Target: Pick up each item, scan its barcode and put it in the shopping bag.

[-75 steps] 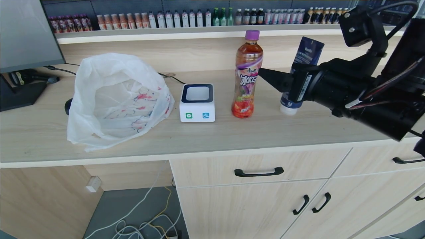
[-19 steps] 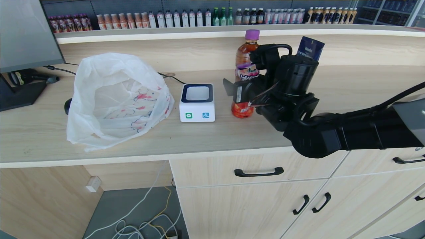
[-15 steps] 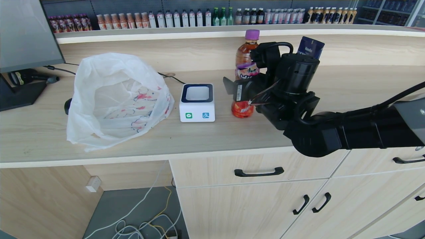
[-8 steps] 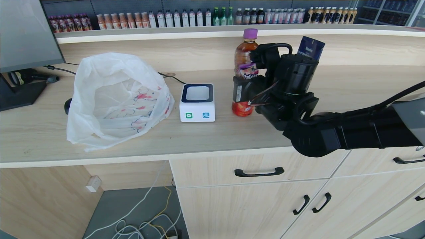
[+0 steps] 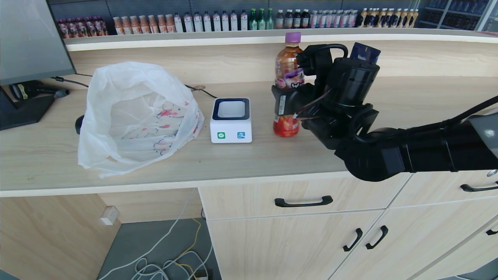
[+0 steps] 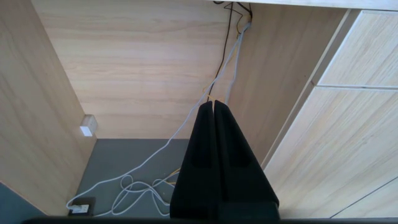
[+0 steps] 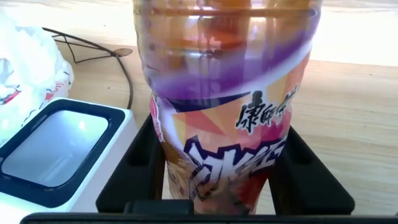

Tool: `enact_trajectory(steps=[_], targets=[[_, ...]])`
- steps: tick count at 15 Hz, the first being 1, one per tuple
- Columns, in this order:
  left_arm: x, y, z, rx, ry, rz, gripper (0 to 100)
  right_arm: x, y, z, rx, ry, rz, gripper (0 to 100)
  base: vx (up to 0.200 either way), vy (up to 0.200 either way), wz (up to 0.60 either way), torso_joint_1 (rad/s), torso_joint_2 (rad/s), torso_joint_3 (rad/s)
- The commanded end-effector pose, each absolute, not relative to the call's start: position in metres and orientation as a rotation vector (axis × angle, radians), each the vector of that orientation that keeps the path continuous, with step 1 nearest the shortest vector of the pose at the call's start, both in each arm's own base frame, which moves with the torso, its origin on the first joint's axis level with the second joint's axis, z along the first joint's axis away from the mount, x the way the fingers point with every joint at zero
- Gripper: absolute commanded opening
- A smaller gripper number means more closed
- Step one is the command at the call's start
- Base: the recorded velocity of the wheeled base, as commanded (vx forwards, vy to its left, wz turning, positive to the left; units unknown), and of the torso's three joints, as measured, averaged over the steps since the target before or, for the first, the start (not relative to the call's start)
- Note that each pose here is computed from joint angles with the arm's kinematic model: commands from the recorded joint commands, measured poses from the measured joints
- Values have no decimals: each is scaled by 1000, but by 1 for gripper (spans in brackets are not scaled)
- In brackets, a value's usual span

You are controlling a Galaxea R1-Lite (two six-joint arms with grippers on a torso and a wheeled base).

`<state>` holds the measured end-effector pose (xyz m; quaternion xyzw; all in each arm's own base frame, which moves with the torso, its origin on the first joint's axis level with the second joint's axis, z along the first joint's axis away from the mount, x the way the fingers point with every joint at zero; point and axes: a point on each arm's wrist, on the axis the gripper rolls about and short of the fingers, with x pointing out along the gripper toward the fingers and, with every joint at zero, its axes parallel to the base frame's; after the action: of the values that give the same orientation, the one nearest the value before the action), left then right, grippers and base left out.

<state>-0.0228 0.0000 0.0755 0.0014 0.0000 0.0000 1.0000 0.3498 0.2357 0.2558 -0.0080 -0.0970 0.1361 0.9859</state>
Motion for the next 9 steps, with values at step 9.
enact_trajectory(steps=[9], targets=[[-23,0,75,3,0,0,0,302,217,314,121,-300,309,0,0,0,0,0,0,0]])
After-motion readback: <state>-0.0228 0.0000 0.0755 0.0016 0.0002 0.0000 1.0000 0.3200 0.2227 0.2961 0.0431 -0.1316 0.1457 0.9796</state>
